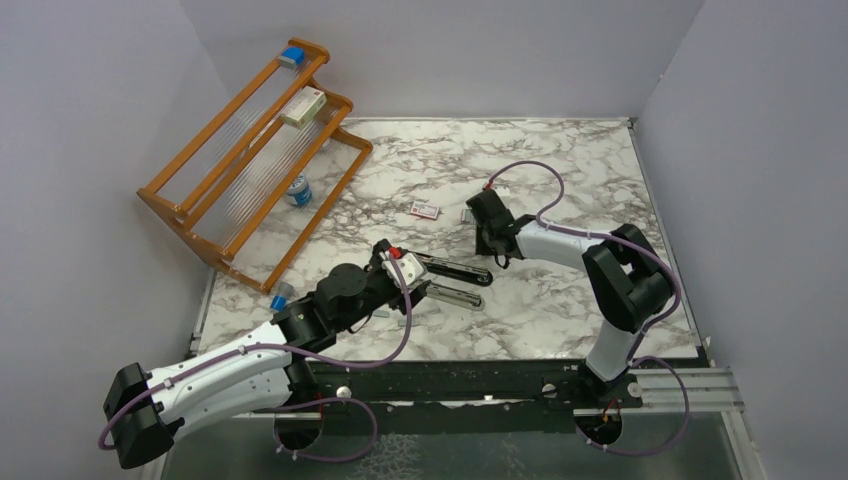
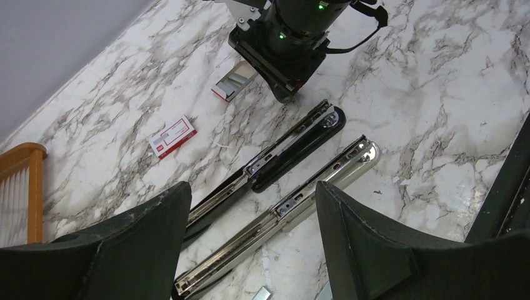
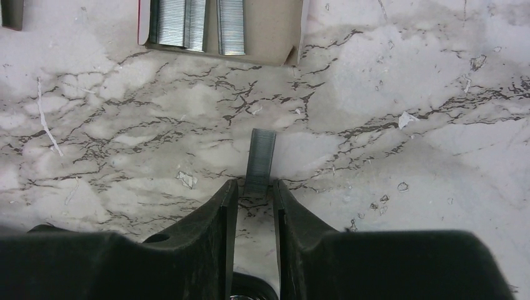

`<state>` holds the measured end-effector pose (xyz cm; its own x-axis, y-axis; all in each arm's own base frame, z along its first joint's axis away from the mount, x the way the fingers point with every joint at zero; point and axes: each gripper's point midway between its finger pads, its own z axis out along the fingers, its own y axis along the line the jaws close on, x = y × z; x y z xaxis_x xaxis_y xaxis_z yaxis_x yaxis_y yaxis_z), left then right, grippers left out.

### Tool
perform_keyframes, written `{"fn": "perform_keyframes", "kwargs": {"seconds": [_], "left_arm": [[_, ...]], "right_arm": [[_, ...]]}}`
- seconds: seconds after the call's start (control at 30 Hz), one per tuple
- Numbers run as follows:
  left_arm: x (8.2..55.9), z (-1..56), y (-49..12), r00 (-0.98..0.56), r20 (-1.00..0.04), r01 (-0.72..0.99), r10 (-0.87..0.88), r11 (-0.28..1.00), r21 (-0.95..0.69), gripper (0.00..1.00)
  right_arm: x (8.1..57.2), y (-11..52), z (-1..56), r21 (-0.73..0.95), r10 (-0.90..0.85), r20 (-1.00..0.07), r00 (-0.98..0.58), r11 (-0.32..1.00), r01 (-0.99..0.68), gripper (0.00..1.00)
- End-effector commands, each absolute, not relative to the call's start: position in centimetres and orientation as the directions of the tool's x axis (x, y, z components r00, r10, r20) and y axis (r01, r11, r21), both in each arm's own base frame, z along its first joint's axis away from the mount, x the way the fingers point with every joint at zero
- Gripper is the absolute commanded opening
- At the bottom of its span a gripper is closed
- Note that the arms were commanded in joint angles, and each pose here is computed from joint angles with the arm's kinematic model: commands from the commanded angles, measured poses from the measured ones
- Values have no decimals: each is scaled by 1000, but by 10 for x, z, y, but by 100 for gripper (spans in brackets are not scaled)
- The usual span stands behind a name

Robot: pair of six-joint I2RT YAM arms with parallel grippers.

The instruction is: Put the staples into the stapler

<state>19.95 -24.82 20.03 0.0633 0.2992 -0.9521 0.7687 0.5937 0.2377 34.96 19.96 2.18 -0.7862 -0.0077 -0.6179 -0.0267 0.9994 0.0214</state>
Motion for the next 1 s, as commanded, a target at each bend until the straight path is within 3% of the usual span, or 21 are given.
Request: {"fn": "perform_keyframes", "kwargs": {"seconds": [0.0,0.33,0.57,0.77,0.97], "left_arm": [[201,223,-252,92,-965,764,247,604,228,76],[202,234,-244,108,-975,738,193,642,209,76],[205,248,-238,66,-993,704,93,701,113,78],[193,290,-230,36,-977,705,-212,698,-125,88],[159,337,-241,141,-942,839,-304,542,-49,94]], "right_arm": [[347,190,11,-36,-21,-608,-794,999,0,28],[346,185,14,-49,-26,-622,-782,999,6,16],[350,187,52,-7,-24,-692,-722,1000,-27,13],[337,215,127,153,-32,-808,-588,953,-262,13],[291,252,217,244,-34,-916,-400,745,-621,13]]}}
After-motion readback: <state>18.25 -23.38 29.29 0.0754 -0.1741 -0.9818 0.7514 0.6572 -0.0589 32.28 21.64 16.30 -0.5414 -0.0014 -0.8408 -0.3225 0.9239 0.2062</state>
